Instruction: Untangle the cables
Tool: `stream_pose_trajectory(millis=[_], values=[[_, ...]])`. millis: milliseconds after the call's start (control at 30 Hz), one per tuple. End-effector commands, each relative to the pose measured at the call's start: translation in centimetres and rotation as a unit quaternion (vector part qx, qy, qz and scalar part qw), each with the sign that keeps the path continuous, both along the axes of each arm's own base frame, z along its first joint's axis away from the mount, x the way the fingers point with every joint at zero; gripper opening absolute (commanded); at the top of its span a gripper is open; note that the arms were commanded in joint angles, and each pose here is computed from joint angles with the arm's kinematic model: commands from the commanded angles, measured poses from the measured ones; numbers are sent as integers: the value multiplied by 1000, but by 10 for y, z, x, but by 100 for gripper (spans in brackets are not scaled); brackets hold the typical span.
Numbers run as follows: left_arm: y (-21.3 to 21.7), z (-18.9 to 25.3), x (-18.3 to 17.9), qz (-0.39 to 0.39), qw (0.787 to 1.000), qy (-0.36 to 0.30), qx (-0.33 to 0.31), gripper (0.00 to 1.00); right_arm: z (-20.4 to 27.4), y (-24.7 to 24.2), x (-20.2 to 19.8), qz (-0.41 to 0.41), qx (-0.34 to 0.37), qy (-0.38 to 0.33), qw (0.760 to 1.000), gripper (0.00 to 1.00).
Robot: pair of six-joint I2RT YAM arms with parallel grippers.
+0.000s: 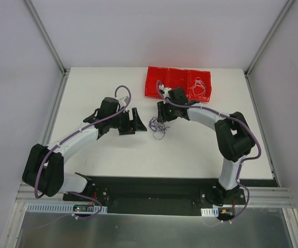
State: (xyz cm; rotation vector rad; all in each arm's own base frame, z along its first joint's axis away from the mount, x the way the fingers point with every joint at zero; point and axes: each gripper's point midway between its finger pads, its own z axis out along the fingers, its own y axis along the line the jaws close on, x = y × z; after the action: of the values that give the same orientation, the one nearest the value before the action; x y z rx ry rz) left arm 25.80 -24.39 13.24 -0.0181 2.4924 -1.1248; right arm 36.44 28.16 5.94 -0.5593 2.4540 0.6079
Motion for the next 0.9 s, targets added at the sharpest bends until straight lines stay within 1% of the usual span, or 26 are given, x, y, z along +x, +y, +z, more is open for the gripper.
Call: stream_pose_trajectory(millis=[0, 33, 167, 233, 333, 467, 500, 567, 633, 700, 733, 867], values=[[-3, 9, 5, 7, 1000, -19, -7, 78, 19, 5, 7, 1, 5, -26, 1000, 47], [-3, 10, 6, 8, 1000, -20, -8, 78, 22, 5, 6, 2, 8, -25, 1000, 52], [-1, 11, 6, 12, 1000, -27, -6, 78, 31, 5, -2, 4, 19, -25, 1000, 56], [-1, 11, 7, 12, 999, -31, -4, 77, 33, -2, -6, -12, 12, -22, 1000, 57], [-7, 12, 10, -1, 1000, -25, -8, 73, 43, -14, -13, -40, 11, -28, 999, 63], [-16, 9, 27, -7, 1000, -17, -3, 70, 43, -29, -24, -63, 9, -27, 998, 67], [-19, 7, 32, -10, 1000, -15, 0, 70, 44, -35, -25, -69, 8, -29, 997, 69], [-28, 2, 42, -22, 1000, -8, 8, 73, 38, -46, -23, -91, 15, -19, 996, 74], [-37, -3, 55, -24, 1000, -9, 18, 76, 35, -54, -17, -98, 30, -4, 995, 74], [-44, -12, 65, -25, 999, -5, 32, 77, 30, -59, -10, -94, 35, 4, 995, 71], [-48, -17, 72, -24, 999, 3, 36, 76, 26, -63, -7, -86, 22, -3, 996, 69], [-57, -34, 89, -19, 998, 19, 51, 75, 12, -70, 3, -73, -15, -14, 997, 68]])
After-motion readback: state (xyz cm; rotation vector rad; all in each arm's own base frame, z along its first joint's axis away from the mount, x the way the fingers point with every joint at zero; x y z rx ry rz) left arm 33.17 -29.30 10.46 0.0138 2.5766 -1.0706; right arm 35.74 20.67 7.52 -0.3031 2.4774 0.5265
